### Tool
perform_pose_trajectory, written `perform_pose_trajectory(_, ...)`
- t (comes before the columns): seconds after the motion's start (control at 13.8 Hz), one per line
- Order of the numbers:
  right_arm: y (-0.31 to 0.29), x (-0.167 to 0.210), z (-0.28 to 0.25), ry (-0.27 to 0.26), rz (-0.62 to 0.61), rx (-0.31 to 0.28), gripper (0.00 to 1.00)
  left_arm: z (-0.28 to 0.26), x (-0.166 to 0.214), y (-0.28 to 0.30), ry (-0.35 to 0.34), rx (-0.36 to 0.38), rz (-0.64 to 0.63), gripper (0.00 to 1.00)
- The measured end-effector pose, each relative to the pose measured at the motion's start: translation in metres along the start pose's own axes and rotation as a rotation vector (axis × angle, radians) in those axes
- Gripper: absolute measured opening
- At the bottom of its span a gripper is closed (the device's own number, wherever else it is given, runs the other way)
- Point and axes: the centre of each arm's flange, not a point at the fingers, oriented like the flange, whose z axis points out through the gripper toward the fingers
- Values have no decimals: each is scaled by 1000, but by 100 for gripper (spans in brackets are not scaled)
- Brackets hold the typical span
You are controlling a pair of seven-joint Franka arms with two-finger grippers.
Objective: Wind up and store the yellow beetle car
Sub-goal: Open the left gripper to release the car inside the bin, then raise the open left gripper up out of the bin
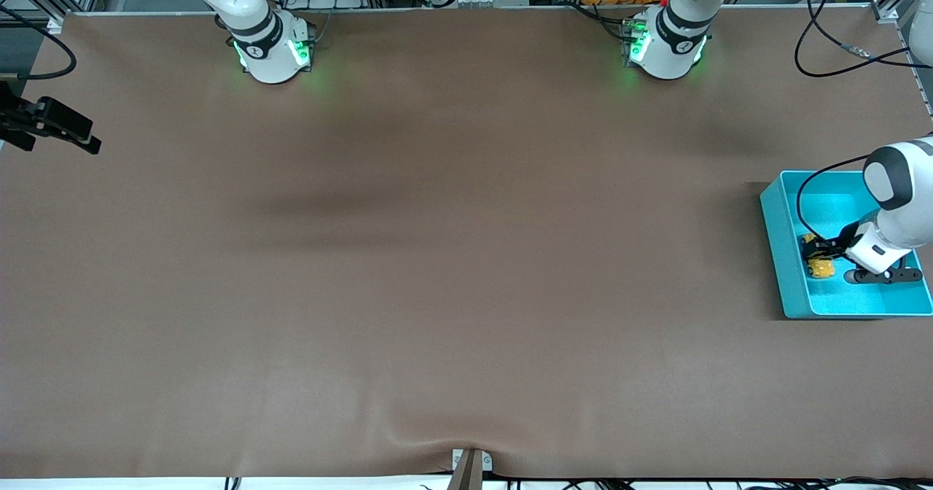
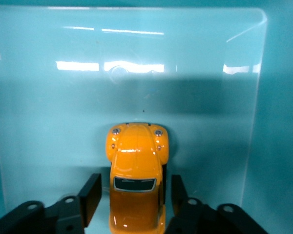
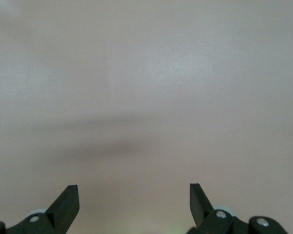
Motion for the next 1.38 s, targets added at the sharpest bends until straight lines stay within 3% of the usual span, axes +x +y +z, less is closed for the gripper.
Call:
perform_pose_trajectory(0.22,0,0,0,0,0,0,100,-43,15,4,53,33,18,100)
perform_pose_trajectory(0.65,0,0,0,0,0,0,100,-205,11,68,18,145,77,100)
perform_pose_trajectory(0.87,0,0,0,0,0,0,100,-247,5,122,13,101,65,100)
perform_pose_trajectory(1.38,0,0,0,0,-1,0,100,-342,-29,230,15,108,44,100)
